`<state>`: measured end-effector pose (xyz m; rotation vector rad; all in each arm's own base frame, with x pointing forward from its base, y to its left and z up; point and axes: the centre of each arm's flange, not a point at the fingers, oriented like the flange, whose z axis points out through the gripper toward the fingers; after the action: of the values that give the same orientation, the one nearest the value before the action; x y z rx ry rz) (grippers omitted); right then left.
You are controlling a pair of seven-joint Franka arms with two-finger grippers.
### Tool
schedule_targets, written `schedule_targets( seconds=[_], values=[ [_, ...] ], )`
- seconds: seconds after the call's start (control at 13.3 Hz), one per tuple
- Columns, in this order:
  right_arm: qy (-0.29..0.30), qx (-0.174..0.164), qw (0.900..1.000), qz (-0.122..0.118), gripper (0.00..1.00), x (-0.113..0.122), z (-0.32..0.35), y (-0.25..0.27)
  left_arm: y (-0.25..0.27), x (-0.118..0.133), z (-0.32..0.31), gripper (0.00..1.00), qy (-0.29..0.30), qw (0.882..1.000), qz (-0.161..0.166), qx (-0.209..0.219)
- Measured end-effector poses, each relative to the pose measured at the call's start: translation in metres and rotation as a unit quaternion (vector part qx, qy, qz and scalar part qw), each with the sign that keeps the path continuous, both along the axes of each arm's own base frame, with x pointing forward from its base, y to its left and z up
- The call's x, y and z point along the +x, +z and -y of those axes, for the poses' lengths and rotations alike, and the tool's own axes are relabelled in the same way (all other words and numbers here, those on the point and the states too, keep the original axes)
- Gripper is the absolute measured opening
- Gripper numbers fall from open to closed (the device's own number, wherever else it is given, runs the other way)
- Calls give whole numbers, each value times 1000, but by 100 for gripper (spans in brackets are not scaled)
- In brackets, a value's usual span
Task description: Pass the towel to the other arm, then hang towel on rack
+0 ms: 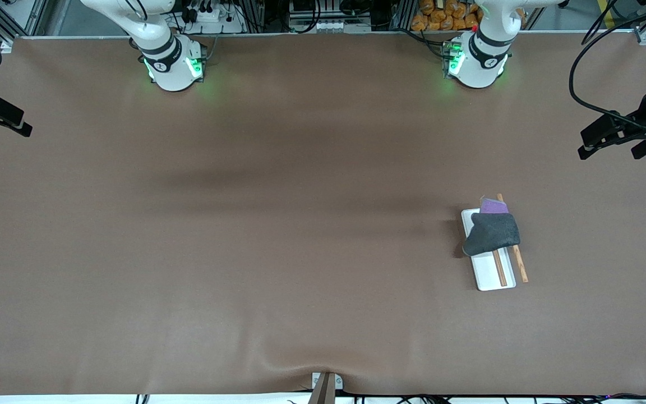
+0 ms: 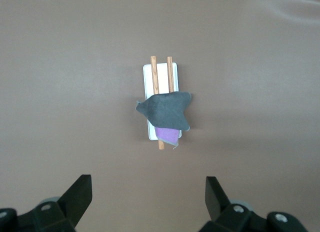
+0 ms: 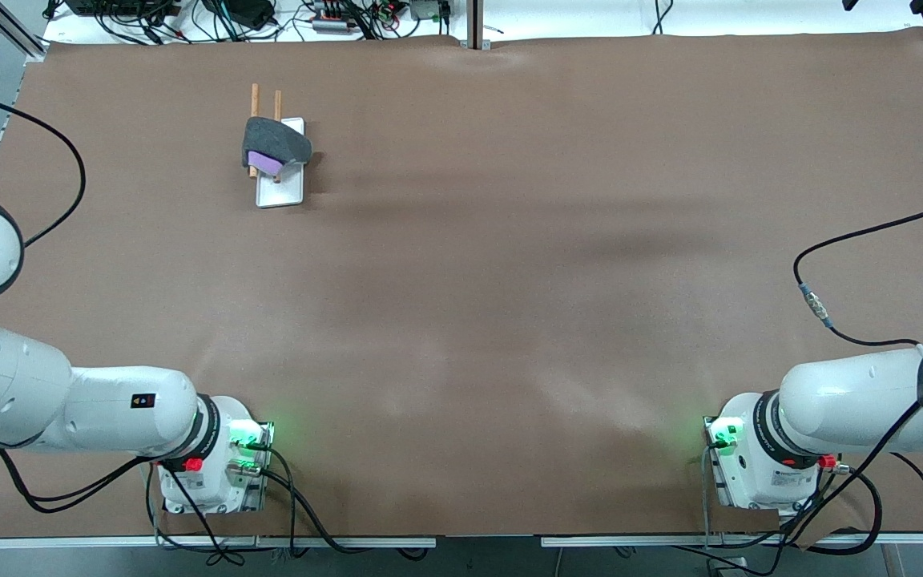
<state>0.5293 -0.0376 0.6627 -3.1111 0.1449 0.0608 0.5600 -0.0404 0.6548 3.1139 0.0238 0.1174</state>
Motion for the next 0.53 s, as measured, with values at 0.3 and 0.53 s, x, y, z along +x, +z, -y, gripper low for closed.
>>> schedule_targets(
  seconds=[0.3, 0.53],
  values=[
    [0, 0, 1000, 0, 100, 0, 0, 0, 3, -10, -2, 100, 1, 1000, -1, 1],
    [0, 0, 1000, 1, 100, 0, 0, 1, 5, -12, -5, 100, 4, 1000, 0, 1]
  ],
)
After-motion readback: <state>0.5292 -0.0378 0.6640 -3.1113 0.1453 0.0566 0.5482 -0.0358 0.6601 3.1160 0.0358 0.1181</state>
